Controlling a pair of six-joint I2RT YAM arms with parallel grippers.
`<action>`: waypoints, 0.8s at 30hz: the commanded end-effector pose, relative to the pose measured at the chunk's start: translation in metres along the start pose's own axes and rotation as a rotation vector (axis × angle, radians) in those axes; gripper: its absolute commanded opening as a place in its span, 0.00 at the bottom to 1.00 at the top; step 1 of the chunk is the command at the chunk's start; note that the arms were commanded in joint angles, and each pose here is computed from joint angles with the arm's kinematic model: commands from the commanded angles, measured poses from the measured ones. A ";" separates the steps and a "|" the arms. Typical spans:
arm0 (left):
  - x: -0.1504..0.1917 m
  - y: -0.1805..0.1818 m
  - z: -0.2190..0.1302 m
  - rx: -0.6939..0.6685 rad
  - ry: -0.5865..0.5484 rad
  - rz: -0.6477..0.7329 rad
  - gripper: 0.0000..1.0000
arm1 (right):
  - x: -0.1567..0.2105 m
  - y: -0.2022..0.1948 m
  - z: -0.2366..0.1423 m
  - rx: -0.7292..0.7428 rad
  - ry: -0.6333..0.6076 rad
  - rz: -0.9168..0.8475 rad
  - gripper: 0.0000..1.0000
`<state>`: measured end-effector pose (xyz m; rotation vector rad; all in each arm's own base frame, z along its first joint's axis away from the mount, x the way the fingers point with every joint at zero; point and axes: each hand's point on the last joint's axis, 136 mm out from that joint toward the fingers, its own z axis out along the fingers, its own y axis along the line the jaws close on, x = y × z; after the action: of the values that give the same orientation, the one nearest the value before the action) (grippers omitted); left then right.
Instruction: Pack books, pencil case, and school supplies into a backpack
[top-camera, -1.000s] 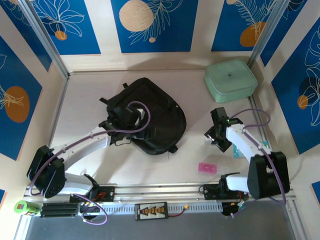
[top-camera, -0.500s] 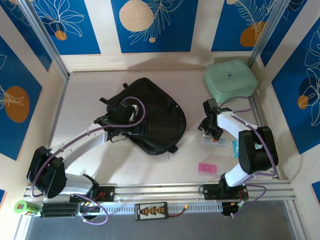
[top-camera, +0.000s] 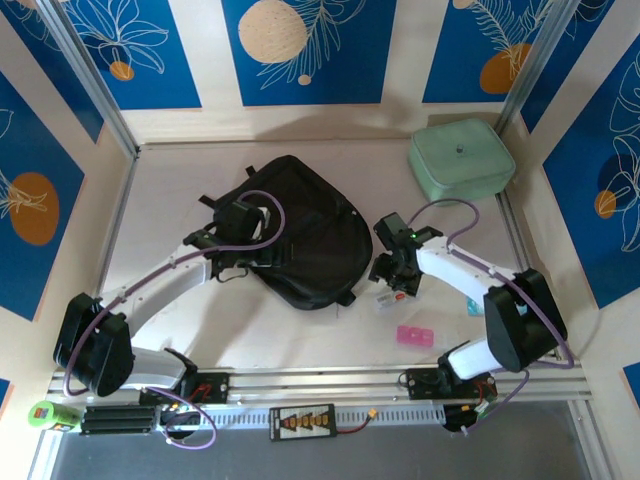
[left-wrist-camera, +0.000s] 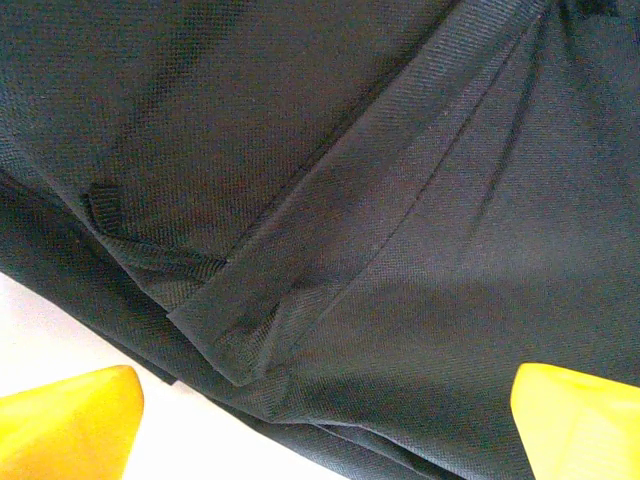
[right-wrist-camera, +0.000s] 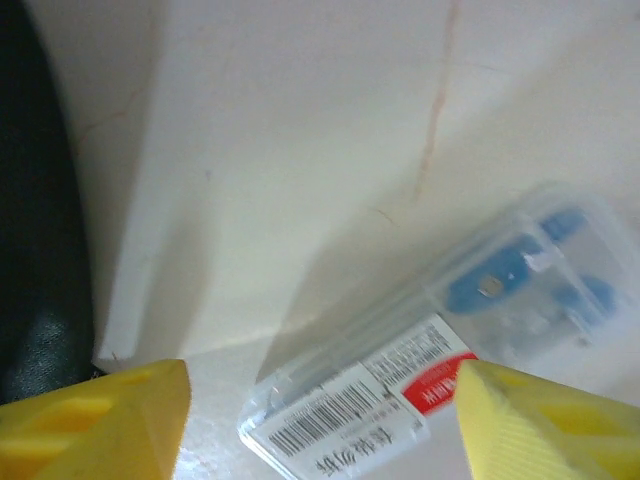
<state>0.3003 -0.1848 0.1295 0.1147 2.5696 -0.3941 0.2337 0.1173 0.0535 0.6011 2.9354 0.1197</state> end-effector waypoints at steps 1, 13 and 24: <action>-0.011 -0.002 -0.009 0.020 -0.027 0.001 0.94 | 0.009 -0.019 -0.008 0.082 -0.013 0.124 0.76; -0.011 0.003 -0.013 0.019 -0.026 -0.003 0.95 | 0.045 -0.012 0.019 0.136 0.030 0.320 0.90; -0.008 0.005 -0.010 0.027 -0.014 -0.018 0.95 | 0.046 -0.011 0.038 0.167 0.058 0.269 0.67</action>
<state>0.3034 -0.1791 0.1330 0.0856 2.5652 -0.4172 0.1994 0.1318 0.0141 1.0139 2.9078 -0.0425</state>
